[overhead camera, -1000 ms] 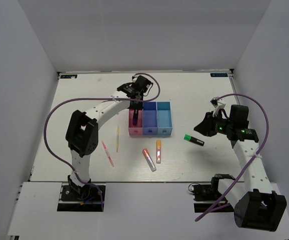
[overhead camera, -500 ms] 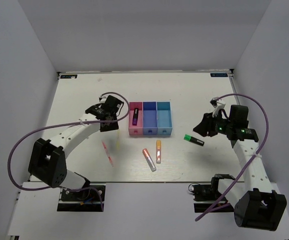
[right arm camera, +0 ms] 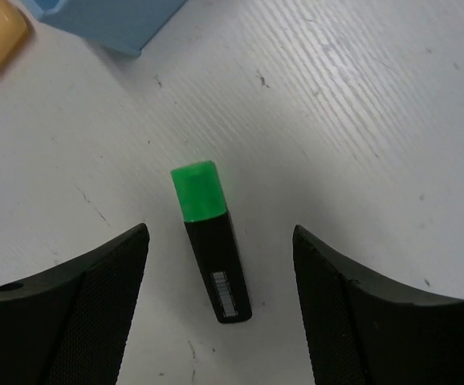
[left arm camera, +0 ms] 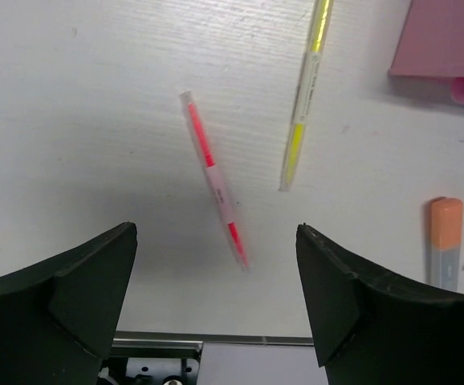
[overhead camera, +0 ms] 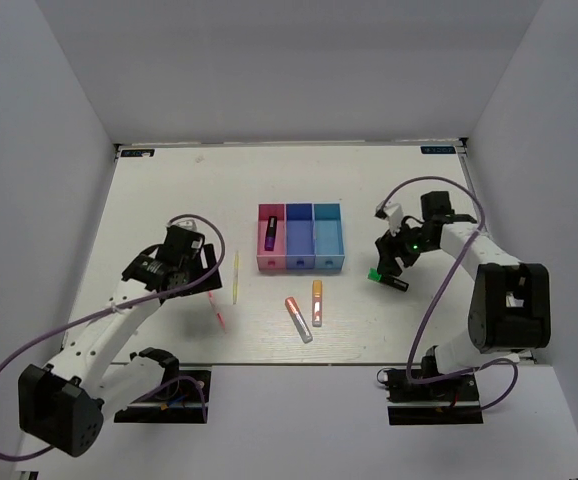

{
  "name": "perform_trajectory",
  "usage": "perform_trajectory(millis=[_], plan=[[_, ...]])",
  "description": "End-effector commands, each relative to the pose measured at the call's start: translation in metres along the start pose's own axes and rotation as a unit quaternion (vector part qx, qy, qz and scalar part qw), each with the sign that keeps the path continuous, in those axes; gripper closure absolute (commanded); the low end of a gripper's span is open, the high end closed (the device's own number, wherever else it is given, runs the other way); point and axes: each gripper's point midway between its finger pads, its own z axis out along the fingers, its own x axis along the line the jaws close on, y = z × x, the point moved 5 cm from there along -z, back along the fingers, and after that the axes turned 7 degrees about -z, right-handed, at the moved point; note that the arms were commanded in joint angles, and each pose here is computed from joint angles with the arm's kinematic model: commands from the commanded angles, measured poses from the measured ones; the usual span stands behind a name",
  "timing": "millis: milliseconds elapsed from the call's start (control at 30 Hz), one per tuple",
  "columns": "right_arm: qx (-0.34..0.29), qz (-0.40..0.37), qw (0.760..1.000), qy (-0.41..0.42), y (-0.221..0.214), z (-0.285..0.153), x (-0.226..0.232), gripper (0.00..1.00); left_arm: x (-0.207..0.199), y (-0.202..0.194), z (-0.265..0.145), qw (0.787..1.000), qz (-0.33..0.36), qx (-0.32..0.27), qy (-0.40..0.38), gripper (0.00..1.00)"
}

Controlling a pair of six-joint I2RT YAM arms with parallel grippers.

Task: Sort the stationery into containers
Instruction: Pick up the stationery from the center of the board, then place the stationery in the storage box.

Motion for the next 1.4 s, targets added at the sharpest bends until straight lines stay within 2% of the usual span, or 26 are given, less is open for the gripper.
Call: perform_trajectory(millis=[0,267,367,400,467,533,633,667,700,767,800,900,933,967,1033,1133,1167,1200,1233,1267,1300,1333,1367], plan=[[0.032,-0.090,0.995,0.007,-0.006,0.019,0.001,0.25,0.015,-0.010,0.001,1.000,0.005,0.009,0.001,0.10],[0.115,-0.147,0.982,0.006,-0.038,0.039,0.013,0.27,0.021,-0.013,0.000,1.000,-0.011,0.007,-0.016,0.08],[0.140,-0.161,0.977,-0.007,-0.053,0.044,0.014,0.33,0.020,-0.012,0.000,1.000,-0.019,0.006,-0.024,0.08],[0.149,-0.165,0.975,-0.002,-0.061,0.047,0.019,0.41,0.020,-0.011,-0.001,1.000,-0.019,0.004,-0.025,0.08],[0.170,-0.178,0.969,-0.011,-0.069,0.048,0.020,0.50,0.021,-0.011,-0.001,1.000,-0.018,0.001,-0.024,0.08],[0.184,-0.194,0.963,-0.014,-0.074,0.048,0.021,0.65,0.022,-0.010,-0.002,1.000,-0.020,-0.004,-0.022,0.08],[0.189,-0.196,0.962,-0.005,-0.075,0.045,0.025,0.82,0.023,-0.012,-0.002,1.000,-0.020,-0.005,-0.022,0.08],[0.192,-0.194,0.962,-0.001,-0.073,0.041,0.027,1.00,0.023,-0.011,-0.002,1.000,-0.021,-0.005,-0.021,0.08],[0.197,-0.191,0.962,0.012,-0.071,0.036,0.033,1.00,0.023,-0.011,-0.002,1.000,-0.021,-0.006,-0.022,0.08],[0.160,-0.187,0.969,0.014,-0.036,0.019,0.034,1.00,0.022,-0.012,-0.002,0.999,-0.020,-0.003,-0.024,0.08],[0.148,-0.172,0.973,0.049,-0.030,0.013,0.049,1.00,0.023,-0.013,-0.002,1.000,-0.022,-0.002,-0.023,0.08],[0.094,-0.171,0.980,0.049,0.037,-0.027,0.054,1.00,0.023,-0.012,-0.001,1.000,-0.024,0.000,-0.020,0.09],[0.062,-0.161,0.982,0.078,0.055,-0.029,0.068,1.00,0.024,-0.014,0.000,1.000,-0.025,0.004,-0.018,0.11],[0.036,-0.156,0.985,0.071,0.087,-0.044,0.070,1.00,0.023,-0.014,0.001,0.999,-0.027,0.005,-0.017,0.11],[0.022,-0.130,0.984,0.116,0.106,-0.038,0.083,1.00,0.025,-0.015,0.002,0.999,-0.032,0.012,-0.014,0.12],[0.003,-0.038,0.988,0.147,0.153,-0.016,0.099,1.00,0.025,-0.017,0.006,0.999,-0.045,0.025,-0.010,0.13],[-0.027,-0.018,0.990,0.139,0.180,-0.009,0.101,1.00,0.026,-0.019,0.008,0.998,-0.046,0.034,-0.008,0.13],[-0.020,-0.003,0.989,0.144,0.190,0.011,0.103,1.00,0.027,-0.020,0.009,0.998,-0.050,0.037,-0.007,0.13],[-0.026,0.034,0.989,0.138,0.204,0.014,0.106,1.00,0.029,-0.020,0.009,0.998,-0.056,0.039,-0.005,0.13],[-0.054,0.052,0.988,0.136,0.225,0.022,0.114,1.00,0.031,-0.022,0.010,0.997,-0.058,0.043,-0.002,0.13],[-0.042,0.096,0.988,0.118,0.232,0.040,0.109,1.00,0.033,-0.021,0.011,0.997,-0.059,0.042,0.002,0.13],[-0.055,0.111,0.987,0.102,0.247,0.041,0.108,1.00,0.033,-0.021,0.011,0.997,-0.060,0.040,0.002,0.13],[-0.057,0.159,0.981,0.092,0.257,0.055,0.115,1.00,0.033,-0.020,0.011,0.997,-0.060,0.040,0.004,0.13]])
